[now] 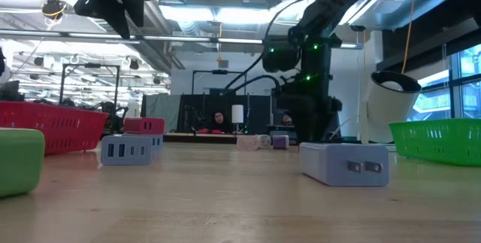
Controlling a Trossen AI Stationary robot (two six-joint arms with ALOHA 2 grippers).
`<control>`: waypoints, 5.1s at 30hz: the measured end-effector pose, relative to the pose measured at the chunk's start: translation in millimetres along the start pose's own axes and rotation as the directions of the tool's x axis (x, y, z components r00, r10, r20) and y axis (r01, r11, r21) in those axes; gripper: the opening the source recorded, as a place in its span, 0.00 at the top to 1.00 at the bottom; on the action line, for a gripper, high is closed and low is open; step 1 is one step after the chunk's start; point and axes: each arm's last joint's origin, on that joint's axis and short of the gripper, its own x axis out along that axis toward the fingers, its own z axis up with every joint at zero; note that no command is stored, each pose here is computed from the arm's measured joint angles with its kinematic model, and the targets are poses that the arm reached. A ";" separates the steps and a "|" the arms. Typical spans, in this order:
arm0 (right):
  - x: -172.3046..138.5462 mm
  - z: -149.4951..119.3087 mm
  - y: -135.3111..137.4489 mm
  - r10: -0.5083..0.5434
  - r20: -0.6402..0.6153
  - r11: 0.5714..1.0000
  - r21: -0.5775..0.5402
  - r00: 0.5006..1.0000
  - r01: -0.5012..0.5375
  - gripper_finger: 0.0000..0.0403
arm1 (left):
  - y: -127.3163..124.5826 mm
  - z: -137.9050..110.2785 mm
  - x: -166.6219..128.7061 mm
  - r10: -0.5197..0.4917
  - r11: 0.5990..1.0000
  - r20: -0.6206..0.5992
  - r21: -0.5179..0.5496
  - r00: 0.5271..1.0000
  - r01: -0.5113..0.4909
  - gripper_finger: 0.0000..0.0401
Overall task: Pick & Place Office items
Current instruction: Put the red digital timer into the orange basket
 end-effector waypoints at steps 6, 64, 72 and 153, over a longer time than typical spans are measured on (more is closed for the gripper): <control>8.7 6.1 -7.9 0.055 -0.016 0.998 0.010 0.998 -0.055 0.26 | -0.2 0.1 0.0 -0.002 1.000 0.002 -0.011 1.000 0.002 0.57; -277.3 -28.1 -19.0 0.501 0.865 0.838 -0.491 -0.020 -0.236 0.58 | -63.7 53.7 -47.3 -0.489 0.869 0.723 0.355 0.487 0.345 0.57; -303.0 -32.4 -18.5 0.431 0.859 0.753 -0.511 -0.276 -0.414 0.58 | -79.0 52.6 -82.0 -0.632 0.773 0.759 0.633 0.157 0.052 0.57; -281.3 -10.6 -16.2 0.517 0.826 0.560 -0.525 -0.225 -0.642 0.23 | -108.5 89.9 -23.6 -0.374 0.726 0.920 0.212 -0.117 -0.654 0.85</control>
